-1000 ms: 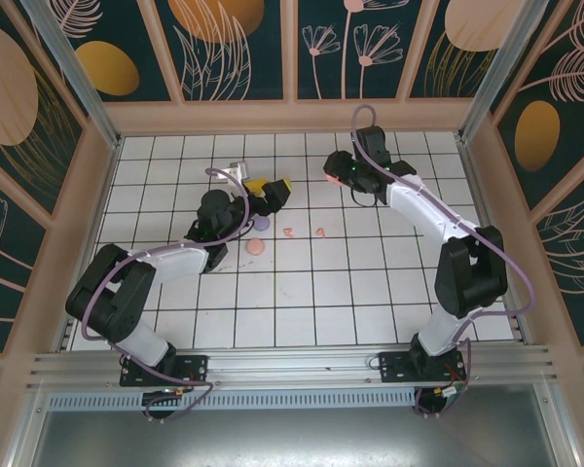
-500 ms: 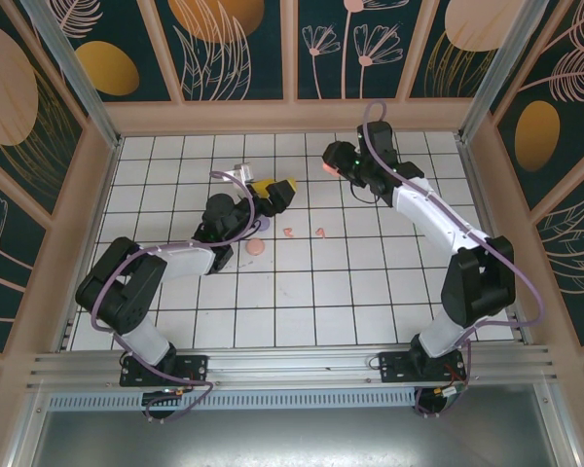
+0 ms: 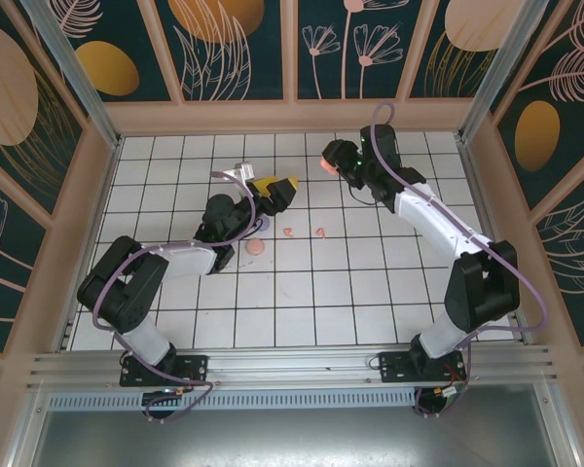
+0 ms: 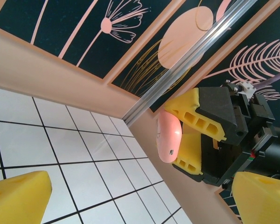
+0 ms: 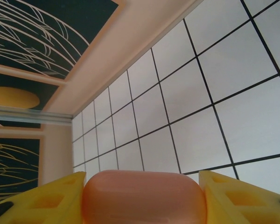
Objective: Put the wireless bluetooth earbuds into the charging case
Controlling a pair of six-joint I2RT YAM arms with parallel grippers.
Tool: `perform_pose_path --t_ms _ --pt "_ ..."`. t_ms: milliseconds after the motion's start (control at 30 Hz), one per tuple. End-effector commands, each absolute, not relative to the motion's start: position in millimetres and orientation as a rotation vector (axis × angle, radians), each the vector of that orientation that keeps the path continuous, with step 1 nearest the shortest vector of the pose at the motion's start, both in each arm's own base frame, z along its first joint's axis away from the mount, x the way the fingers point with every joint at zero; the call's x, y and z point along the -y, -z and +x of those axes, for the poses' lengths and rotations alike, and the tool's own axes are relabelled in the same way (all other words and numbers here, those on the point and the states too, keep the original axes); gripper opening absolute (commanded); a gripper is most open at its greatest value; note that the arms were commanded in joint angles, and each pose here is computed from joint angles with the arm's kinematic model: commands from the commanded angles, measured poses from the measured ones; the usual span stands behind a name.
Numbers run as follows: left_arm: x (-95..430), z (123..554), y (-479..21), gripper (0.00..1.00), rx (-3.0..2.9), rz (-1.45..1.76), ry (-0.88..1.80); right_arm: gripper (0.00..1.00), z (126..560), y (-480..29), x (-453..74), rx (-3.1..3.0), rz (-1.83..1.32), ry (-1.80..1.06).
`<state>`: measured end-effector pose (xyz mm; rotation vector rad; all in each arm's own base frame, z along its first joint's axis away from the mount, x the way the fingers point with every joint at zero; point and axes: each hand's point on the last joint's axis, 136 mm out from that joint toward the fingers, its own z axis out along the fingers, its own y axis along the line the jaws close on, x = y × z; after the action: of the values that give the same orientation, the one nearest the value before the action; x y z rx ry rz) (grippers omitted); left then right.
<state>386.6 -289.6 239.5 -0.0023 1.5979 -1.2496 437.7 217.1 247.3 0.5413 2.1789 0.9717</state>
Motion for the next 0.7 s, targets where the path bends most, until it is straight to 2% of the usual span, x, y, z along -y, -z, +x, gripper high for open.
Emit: perform_pose_path --t_ms 0,300,667 --pt "297.2 385.6 -260.3 0.99 -1.523 0.022 1.309 0.28 437.8 -271.8 -217.2 -2.085 0.579 -1.072" --pt "313.1 392.8 -248.9 0.96 -1.552 0.053 1.328 0.28 431.0 -269.1 -235.6 -2.088 0.606 -1.191" --pt "331.6 399.8 -244.8 0.84 -1.565 0.115 1.346 0.28 423.0 -276.3 -256.1 -2.092 0.571 -1.243"
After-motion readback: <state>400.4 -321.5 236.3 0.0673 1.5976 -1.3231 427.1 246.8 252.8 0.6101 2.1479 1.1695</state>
